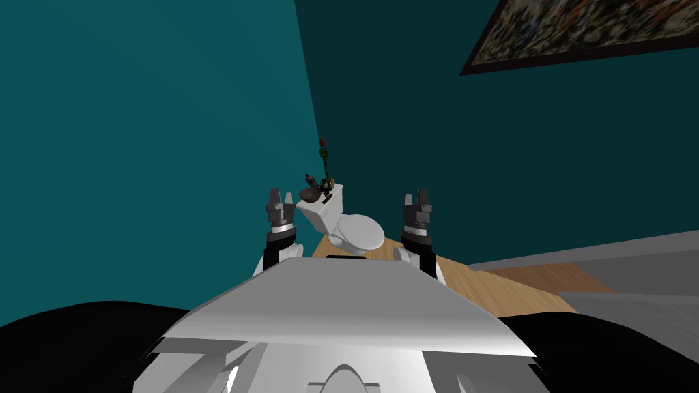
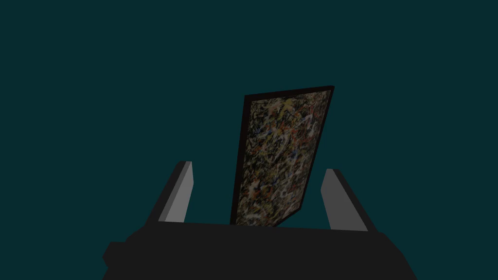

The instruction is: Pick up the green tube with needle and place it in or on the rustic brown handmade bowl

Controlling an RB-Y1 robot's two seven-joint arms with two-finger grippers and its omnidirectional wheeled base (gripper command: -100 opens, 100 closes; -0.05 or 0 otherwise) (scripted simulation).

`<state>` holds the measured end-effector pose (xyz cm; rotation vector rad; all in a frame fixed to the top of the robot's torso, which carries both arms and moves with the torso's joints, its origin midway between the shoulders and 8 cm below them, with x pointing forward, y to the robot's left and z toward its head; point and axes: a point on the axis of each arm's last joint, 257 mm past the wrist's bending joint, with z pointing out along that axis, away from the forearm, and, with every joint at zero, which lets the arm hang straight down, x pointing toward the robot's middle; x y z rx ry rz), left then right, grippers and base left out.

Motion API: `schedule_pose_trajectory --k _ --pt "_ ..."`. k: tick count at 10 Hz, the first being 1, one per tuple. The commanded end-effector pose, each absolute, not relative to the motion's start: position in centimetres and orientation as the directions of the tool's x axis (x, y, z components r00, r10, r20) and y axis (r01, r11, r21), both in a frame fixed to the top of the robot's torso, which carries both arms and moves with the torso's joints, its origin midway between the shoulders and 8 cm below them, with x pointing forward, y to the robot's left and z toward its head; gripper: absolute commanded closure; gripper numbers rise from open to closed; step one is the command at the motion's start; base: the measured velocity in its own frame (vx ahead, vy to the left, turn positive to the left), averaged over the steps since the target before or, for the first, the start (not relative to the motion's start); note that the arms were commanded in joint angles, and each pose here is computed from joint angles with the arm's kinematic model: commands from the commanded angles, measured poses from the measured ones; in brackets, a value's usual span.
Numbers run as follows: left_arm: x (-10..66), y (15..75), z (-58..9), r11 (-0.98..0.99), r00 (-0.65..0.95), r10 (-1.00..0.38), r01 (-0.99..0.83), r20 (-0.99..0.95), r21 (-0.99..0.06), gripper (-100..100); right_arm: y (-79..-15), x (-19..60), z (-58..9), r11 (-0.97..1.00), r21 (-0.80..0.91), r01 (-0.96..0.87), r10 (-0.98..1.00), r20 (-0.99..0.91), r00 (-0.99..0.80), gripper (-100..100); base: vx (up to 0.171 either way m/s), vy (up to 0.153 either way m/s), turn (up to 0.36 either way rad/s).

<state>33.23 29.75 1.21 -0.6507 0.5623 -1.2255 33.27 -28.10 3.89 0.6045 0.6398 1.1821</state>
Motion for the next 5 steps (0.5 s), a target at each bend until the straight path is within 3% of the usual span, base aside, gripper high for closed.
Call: schedule_pose_trajectory --k 1,5 --pt "32.9 29.7 1.2 0.208 0.229 -0.971 0.667 -0.069 -0.716 -100 -28.1 33.3 3.9 0.267 0.723 -0.637 0.959 -0.135 0.249 0 0.011 -0.013 -0.047" --pt "31.1 30.4 1.2 0.181 0.182 -0.98 0.671 -0.077 -0.719 -100 -28.1 33.3 3.9 0.267 0.723 -0.637 0.959 -0.135 0.249 0 0.037 -0.044 -0.095"
